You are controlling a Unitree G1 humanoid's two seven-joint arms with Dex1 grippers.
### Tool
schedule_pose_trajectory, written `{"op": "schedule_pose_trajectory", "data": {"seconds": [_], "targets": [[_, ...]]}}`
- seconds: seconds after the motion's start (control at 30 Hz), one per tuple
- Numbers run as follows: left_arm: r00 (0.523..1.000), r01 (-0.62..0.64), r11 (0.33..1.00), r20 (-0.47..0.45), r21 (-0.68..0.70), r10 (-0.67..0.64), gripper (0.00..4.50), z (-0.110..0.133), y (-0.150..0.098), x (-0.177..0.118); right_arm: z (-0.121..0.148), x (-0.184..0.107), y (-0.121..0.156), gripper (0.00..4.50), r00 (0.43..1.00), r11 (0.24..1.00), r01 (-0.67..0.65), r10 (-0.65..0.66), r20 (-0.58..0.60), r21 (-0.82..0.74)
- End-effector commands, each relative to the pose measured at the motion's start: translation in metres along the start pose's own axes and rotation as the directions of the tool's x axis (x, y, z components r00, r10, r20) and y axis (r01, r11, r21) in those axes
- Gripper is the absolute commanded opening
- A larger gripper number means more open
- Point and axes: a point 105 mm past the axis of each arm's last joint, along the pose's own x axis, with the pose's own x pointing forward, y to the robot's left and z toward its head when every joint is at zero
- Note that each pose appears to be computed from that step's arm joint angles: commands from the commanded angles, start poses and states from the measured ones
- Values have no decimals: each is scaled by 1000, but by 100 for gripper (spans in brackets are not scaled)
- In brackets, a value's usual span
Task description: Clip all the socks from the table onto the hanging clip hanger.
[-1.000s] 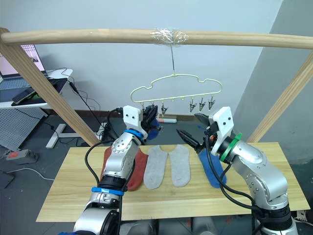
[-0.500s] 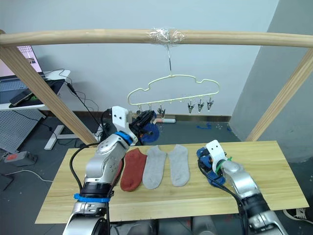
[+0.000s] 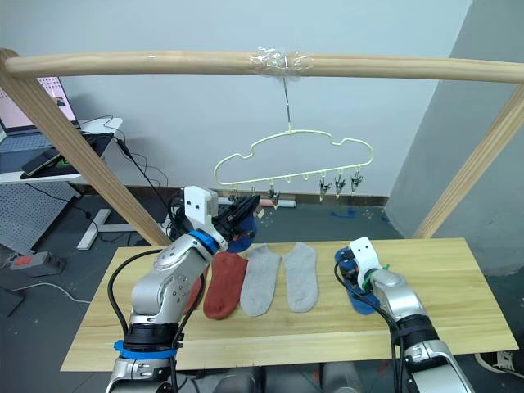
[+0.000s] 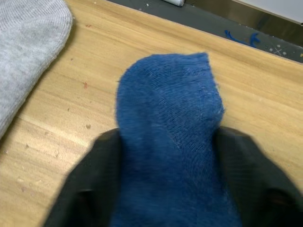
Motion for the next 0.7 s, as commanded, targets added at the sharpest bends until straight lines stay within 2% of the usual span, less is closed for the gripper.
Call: {"op": "schedule_pose_trajectory", "data": {"seconds": [0.03, 0.1, 0.17, 0.33, 0.5, 0.7], "targets": [[1000, 9, 997, 5, -77, -9, 16, 5, -2, -3, -12, -3, 6, 137, 999, 999, -34, 34, -17, -2], [1000, 15, 991, 4, -136, -14, 16, 6, -4, -3, -8, -5, 7, 70, 999, 999, -40, 40, 3, -5], [1000, 17, 966, 8, -260, -15, 16, 7, -3, -2, 5, -9, 11, 2, 996, 997, -60, 63, 56, -43], [998, 62, 831, 33, -552, -53, 16, 17, -5, -1, 48, -30, 49, 2, 952, 971, -222, 235, 197, -88], [991, 129, 739, 52, -661, -127, 16, 24, -13, -6, 88, -62, 90, 2, 865, 911, -403, 410, 288, -87], [986, 147, 732, 35, -665, -166, 16, 23, -20, -8, 127, -79, 113, 2, 803, 875, -481, 465, 373, -55]]}}
